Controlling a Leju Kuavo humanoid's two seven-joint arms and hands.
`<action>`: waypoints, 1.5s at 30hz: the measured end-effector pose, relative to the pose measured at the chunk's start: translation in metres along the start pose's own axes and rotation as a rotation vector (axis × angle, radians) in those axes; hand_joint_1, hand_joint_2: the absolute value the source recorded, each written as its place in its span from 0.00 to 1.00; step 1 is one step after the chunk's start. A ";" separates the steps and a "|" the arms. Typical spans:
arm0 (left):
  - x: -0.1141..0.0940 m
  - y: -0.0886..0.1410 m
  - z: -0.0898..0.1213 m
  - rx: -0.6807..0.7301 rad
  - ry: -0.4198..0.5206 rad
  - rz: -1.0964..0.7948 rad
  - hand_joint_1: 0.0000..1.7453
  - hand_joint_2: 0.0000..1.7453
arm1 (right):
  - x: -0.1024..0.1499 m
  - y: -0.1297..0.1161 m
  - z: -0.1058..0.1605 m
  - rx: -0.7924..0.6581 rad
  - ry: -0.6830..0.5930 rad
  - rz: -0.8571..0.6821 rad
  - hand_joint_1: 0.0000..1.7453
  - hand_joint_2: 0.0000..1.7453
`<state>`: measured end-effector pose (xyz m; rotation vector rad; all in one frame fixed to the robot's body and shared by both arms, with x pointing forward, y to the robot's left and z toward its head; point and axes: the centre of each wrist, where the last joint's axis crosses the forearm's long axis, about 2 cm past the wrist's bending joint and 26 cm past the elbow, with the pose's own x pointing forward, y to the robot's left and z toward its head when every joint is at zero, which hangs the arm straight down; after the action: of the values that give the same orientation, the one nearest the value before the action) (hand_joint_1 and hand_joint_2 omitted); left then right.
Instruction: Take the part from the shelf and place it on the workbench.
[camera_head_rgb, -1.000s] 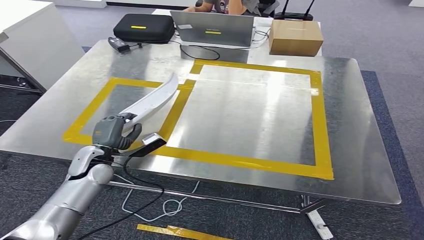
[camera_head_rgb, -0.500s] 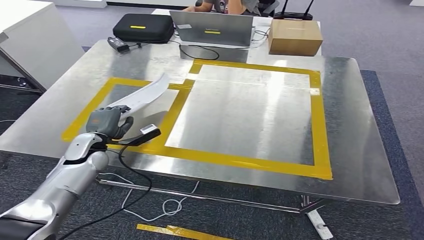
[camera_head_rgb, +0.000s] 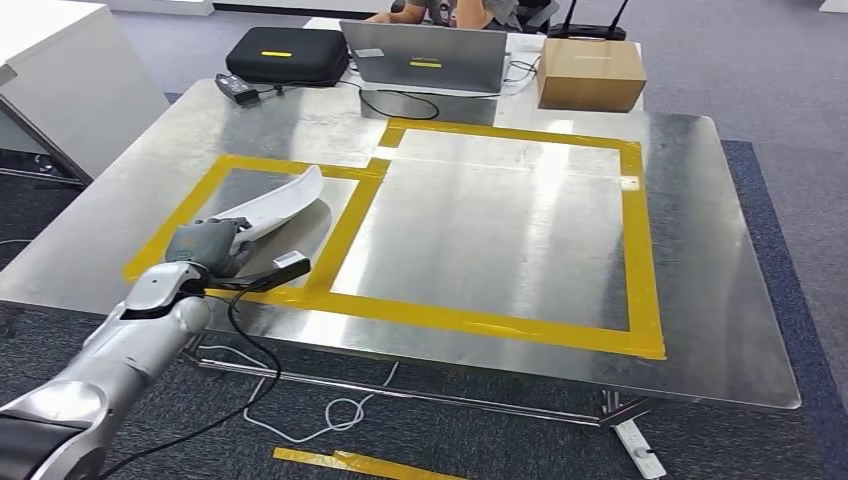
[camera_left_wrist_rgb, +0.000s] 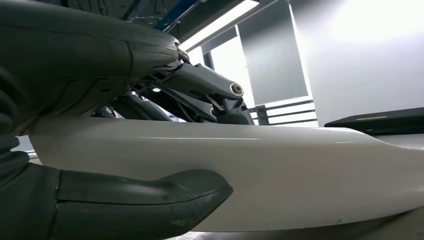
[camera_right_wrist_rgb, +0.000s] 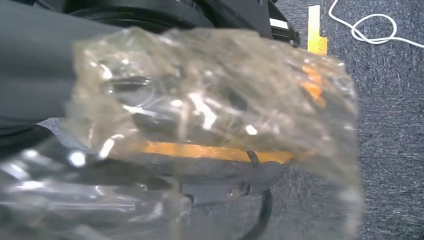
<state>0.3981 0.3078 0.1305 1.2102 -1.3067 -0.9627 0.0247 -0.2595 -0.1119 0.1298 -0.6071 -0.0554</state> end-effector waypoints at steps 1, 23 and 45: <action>-0.001 0.000 0.000 -0.003 0.002 -0.002 0.50 1.00 | 0.000 -0.001 0.000 0.001 0.000 0.002 0.00 0.00; 0.008 -0.009 0.043 0.081 -0.111 0.374 0.00 0.00 | -0.005 0.000 0.003 -0.007 0.011 -0.006 0.00 0.00; 0.010 -0.003 0.080 0.098 -0.179 0.617 0.00 0.00 | -0.009 0.004 0.006 0.008 0.027 -0.036 0.00 0.00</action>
<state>0.3205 0.2903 0.1200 0.7203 -1.7457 -0.5671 0.0138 -0.2555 -0.1121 0.1496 -0.5777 -0.0860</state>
